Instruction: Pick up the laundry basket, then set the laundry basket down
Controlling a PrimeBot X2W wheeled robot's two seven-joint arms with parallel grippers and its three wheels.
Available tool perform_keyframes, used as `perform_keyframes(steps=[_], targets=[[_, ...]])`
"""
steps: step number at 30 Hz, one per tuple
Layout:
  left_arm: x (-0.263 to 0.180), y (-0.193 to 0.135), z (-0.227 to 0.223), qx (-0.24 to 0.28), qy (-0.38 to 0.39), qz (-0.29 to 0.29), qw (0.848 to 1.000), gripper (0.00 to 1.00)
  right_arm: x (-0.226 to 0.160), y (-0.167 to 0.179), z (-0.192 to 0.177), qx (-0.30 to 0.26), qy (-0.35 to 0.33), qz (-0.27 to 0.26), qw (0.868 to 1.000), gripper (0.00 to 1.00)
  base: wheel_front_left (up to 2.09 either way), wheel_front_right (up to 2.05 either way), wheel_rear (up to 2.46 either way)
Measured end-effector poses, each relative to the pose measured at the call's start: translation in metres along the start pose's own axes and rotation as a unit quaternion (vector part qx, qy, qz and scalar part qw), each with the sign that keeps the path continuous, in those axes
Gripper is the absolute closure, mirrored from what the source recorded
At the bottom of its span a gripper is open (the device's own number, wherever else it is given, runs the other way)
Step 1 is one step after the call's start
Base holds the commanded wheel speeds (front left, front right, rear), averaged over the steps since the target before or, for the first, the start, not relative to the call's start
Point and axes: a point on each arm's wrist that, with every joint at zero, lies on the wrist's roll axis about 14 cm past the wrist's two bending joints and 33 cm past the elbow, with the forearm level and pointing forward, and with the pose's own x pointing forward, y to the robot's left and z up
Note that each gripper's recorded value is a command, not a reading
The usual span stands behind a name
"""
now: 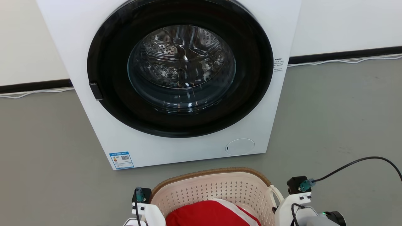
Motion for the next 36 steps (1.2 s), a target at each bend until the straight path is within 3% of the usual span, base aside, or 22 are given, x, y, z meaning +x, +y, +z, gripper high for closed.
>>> perform_keyframes(steps=[36], targets=[[0.017, 0.009, 0.012, -0.01, -0.007, 0.012, 1.0, 1.0, 0.019, 0.004, 0.012, -0.003, -0.011, 0.012, 1.0, 1.0, 0.0, 0.0, 0.0]])
